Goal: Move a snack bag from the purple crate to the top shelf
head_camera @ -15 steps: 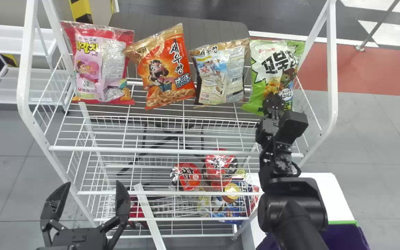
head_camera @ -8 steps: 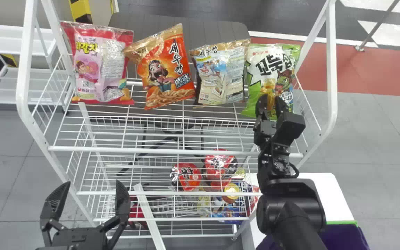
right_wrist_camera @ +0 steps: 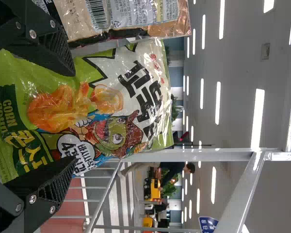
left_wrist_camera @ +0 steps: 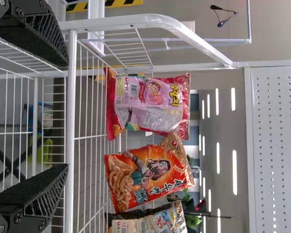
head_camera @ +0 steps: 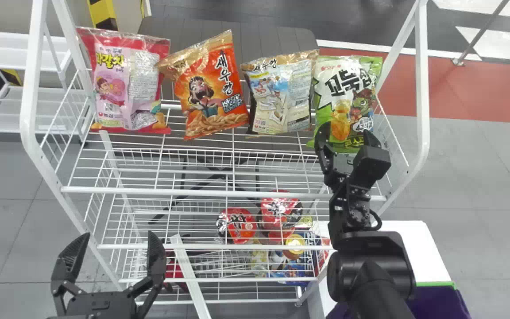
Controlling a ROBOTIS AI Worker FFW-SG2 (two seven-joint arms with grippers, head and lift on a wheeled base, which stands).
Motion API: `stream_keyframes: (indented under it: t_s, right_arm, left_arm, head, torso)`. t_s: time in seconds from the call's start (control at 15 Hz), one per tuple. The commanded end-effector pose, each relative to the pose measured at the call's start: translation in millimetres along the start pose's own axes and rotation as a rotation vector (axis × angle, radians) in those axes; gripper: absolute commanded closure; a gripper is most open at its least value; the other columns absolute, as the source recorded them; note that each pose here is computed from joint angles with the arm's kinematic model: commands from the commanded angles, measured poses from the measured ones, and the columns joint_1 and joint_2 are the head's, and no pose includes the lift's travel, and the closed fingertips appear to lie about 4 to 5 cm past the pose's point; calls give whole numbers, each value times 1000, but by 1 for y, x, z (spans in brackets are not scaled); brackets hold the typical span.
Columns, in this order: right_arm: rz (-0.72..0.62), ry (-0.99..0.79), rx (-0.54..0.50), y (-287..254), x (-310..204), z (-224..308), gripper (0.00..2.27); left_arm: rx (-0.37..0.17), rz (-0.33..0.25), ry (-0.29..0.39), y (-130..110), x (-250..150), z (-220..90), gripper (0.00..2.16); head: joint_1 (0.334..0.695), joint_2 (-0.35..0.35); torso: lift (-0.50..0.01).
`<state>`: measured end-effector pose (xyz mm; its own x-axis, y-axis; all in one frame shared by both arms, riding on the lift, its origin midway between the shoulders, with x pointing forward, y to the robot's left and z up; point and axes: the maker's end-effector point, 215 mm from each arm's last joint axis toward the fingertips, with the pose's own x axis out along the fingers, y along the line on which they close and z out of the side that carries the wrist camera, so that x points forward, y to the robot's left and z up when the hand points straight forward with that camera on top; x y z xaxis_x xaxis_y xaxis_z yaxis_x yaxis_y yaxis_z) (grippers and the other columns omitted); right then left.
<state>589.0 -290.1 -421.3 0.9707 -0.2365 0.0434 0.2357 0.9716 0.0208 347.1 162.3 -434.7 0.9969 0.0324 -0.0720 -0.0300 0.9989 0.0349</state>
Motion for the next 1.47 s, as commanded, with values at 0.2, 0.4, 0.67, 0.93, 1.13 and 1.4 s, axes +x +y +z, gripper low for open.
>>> stream_keyframes:
  t_s: [0.2, 0.4, 0.67, 0.93, 1.13, 1.4]
  right_arm:
    - [27, 10, 8, 12, -14, 23, 235]
    - [71, 77, -5, 30, -36, 37, 232]
    - [149, 107, -1, 43, -95, 57, 232]
    - [220, 51, 33, 52, -173, 73, 232]
    - [258, 73, 14, 47, -221, 62, 232]
    - [335, 114, -43, 60, -265, 56, 232]
  left_arm:
    - [0, 3, -3, 2, 0, 1, 63]
    - [-3, 4, -4, 1, 0, 2, 63]
    - [-11, 14, -22, 6, -3, 11, 63]
    - [-26, 11, -51, 5, -8, 29, 63]
    - [-32, 10, -60, 4, -10, 38, 63]
    - [-35, 21, -80, 8, -10, 54, 63]
  head:
    - [695, -148]
    - [695, -135]
    - [695, -102]
    - [695, -68]
    - [695, -53]
    - [695, -41]
  torso:
    - [2]
    - [2]
    - [2]
    - [2]
    - [2]
    - [2]
